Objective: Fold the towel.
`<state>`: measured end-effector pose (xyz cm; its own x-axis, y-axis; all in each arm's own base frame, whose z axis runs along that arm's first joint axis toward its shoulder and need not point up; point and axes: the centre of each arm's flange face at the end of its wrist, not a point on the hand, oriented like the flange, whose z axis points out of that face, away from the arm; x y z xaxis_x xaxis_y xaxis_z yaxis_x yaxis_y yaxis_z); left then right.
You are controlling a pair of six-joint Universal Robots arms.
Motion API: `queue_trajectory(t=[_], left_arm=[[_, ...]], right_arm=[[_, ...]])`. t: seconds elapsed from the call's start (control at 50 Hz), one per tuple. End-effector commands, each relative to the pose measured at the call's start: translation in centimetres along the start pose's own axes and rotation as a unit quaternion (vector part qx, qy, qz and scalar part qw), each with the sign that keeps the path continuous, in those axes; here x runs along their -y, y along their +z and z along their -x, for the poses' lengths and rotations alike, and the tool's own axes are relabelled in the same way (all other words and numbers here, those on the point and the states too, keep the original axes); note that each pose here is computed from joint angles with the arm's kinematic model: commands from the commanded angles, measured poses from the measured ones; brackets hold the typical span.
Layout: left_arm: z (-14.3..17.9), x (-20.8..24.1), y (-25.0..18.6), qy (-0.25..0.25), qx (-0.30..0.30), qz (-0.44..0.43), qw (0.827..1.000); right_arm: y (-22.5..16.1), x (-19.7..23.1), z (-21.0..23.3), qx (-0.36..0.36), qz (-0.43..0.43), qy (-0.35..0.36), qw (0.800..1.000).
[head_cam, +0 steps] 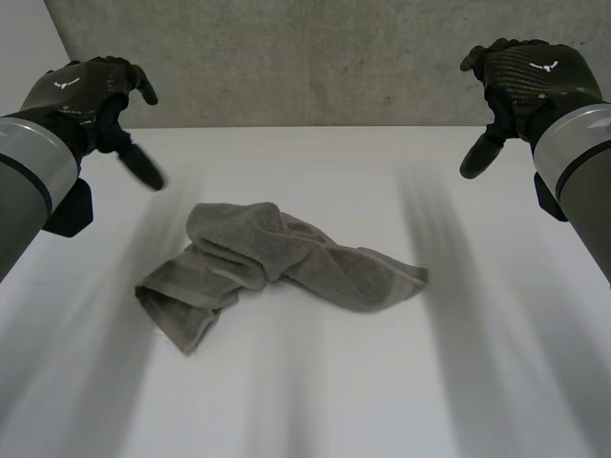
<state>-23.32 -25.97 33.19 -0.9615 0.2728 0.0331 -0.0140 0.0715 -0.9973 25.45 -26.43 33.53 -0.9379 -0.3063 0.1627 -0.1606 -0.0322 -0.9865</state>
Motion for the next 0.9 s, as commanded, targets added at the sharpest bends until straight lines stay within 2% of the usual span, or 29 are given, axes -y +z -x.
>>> queue_trajectory(t=[0.02, 0.2, 0.28, 0.32, 0.34, 0.38, 0.4, 0.42, 0.44, 0.5, 0.62, 0.74, 0.9], left_arm=[[0.1, -0.3, -0.1, 0.024, 0.013, 0.004, 1.000], [-0.1, -0.3, -0.2, 0.026, 0.008, 0.003, 1.000], [-0.2, -1.6, -0.6, 0.031, 0.003, 0.030, 0.999], [-0.6, -4.2, -1.4, 0.039, -0.008, 0.077, 0.996], [-0.6, -4.2, -1.5, 0.039, -0.008, 0.077, 0.996], [-0.7, -7.0, -2.1, 0.043, -0.019, 0.123, 0.991], [-0.7, -7.1, -2.1, 0.043, -0.019, 0.123, 0.991], [-0.8, -8.7, -2.0, 0.043, -0.029, 0.144, 0.988], [-0.8, -8.7, -2.0, 0.043, -0.029, 0.144, 0.988], [-1.3, -12.9, -1.1, 0.041, -0.058, 0.187, 0.980], [-1.4, -17.0, 0.6, 0.041, -0.062, 0.218, 0.973], [-1.5, -18.7, 1.8, 0.042, -0.061, 0.214, 0.974], [-1.7, -19.8, 3.9, 0.041, -0.060, 0.186, 0.980]], right_arm=[[0.1, 0.0, -0.3, -0.005, 0.000, -0.001, 1.000], [0.1, 0.0, -0.1, 0.004, 0.002, -0.009, 1.000], [-0.2, -0.2, 0.3, 0.023, 0.012, -0.029, 0.999], [-0.9, -1.1, 1.3, 0.069, 0.042, -0.085, 0.993], [-0.9, -1.1, 1.3, 0.069, 0.042, -0.086, 0.993], [-1.7, -2.9, 2.3, 0.130, 0.083, -0.146, 0.977], [-1.7, -2.9, 2.3, 0.130, 0.083, -0.146, 0.977], [-2.2, -4.1, 2.8, 0.158, 0.106, -0.160, 0.969], [-2.5, -5.4, 3.1, 0.175, 0.125, -0.162, 0.963], [-3.0, -7.6, 3.7, 0.195, 0.148, -0.157, 0.957], [-4.1, -12.5, 5.7, 0.221, 0.165, -0.160, 0.948], [-3.8, -15.8, 6.6, 0.218, 0.167, -0.163, 0.948], [-3.8, -17.1, 7.4, 0.219, 0.170, -0.148, 0.949]])
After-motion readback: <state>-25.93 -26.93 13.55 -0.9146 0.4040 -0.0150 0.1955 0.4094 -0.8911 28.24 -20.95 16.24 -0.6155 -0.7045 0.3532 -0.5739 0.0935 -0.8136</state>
